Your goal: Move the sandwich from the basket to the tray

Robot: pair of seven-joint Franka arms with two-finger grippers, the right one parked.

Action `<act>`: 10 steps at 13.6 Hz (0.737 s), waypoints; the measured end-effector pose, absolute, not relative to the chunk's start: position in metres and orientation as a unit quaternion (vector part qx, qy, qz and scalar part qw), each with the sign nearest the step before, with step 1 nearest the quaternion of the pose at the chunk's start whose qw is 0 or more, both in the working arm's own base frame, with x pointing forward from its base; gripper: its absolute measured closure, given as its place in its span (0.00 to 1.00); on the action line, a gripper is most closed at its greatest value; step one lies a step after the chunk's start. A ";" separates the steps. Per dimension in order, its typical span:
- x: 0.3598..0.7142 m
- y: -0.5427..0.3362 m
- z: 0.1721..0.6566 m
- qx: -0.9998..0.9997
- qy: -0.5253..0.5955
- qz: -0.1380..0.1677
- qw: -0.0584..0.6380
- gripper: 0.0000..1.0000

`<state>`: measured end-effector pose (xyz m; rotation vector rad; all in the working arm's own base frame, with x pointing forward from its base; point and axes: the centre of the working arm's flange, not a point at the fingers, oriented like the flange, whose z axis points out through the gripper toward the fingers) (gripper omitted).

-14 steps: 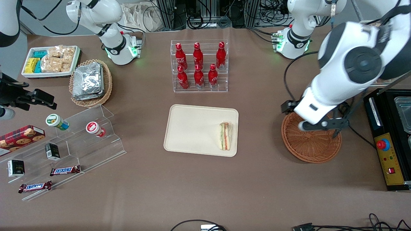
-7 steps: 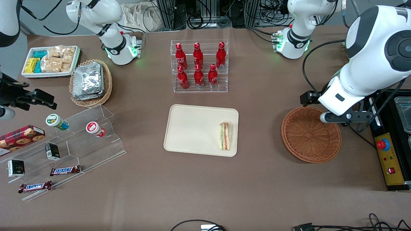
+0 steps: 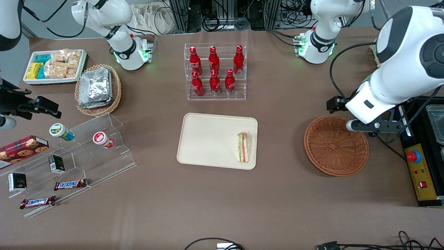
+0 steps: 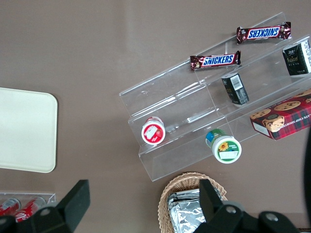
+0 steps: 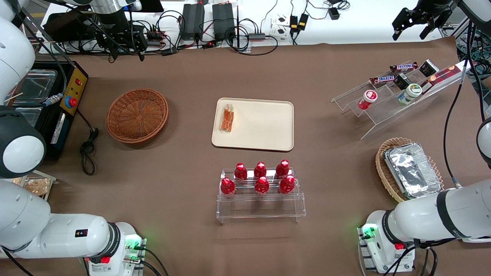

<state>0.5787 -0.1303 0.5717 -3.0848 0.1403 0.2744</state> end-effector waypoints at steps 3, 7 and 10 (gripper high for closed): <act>0.570 -0.093 0.574 -0.994 0.058 0.092 0.026 0.00; 0.552 -0.055 0.574 -0.993 0.072 0.089 0.016 0.00; 0.547 -0.050 0.581 -0.993 0.084 0.086 0.007 0.00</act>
